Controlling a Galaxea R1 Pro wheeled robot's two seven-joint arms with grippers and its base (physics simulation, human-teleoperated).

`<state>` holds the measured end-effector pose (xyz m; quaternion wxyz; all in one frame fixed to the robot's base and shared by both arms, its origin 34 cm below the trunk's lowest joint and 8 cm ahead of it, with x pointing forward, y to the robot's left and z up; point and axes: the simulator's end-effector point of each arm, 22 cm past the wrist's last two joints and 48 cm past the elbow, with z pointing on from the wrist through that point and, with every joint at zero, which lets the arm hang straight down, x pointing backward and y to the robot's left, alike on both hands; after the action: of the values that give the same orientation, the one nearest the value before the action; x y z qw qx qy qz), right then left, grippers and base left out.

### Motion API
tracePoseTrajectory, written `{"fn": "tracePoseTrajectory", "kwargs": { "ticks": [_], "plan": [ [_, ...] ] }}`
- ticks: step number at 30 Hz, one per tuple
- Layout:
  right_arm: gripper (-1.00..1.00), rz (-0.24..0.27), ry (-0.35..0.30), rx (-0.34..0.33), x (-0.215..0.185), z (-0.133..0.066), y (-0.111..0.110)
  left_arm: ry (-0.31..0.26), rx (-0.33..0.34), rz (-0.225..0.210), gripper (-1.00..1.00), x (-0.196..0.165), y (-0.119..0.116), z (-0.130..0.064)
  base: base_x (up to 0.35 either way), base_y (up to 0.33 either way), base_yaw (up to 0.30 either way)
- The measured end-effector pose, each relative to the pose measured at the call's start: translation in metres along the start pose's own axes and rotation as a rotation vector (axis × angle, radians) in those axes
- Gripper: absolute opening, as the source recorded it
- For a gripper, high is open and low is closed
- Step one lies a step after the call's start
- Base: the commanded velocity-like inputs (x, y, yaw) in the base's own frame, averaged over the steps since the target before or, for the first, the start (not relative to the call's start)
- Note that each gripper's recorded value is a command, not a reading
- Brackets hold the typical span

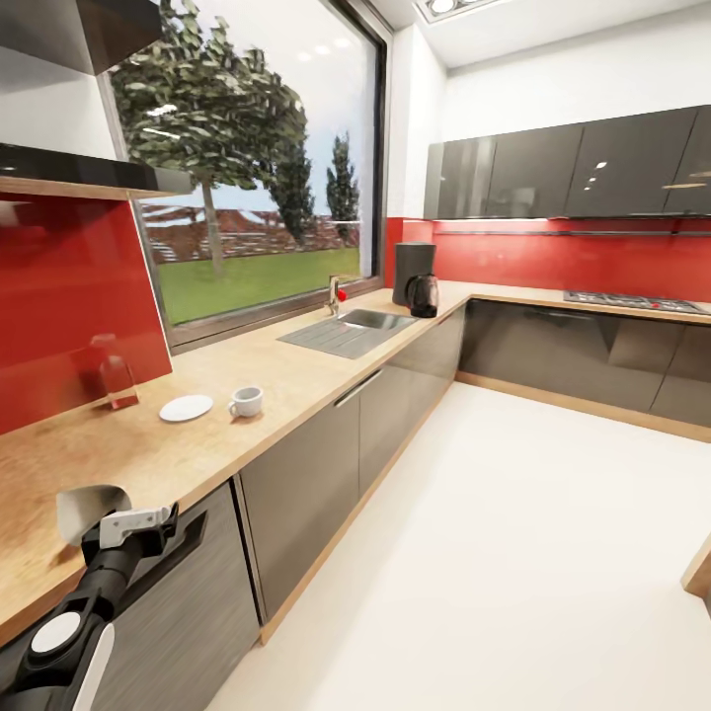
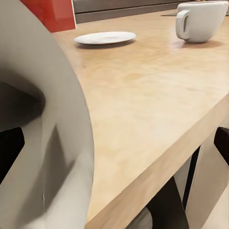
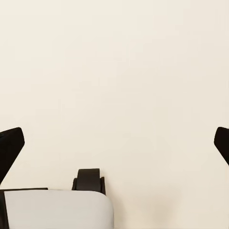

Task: Set up a coffee station on the kitchen countertop: keep the coffee maker on the countertop, move the bottle of coffee from the kitchen shelf to the counter next to the coffee maker, place a paper coffee filter on top of the coffee maker, put the saucer next to the coffee maker with the coffee cup on the saucer, and place the electric kettle next to the coffee maker.

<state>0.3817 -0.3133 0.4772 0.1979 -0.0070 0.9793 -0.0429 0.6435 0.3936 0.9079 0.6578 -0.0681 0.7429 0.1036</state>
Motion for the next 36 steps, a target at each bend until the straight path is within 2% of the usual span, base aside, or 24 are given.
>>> {"fn": "tracePoseTrajectory", "kwargs": {
  "ticks": [36],
  "plan": [
    [1.0,0.0,0.0,0.001,0.0002,0.0,-0.0008,0.001,-0.002,0.0,1.0,0.0007,0.0007,0.0001,0.008,0.022,0.0]
  ]
}}
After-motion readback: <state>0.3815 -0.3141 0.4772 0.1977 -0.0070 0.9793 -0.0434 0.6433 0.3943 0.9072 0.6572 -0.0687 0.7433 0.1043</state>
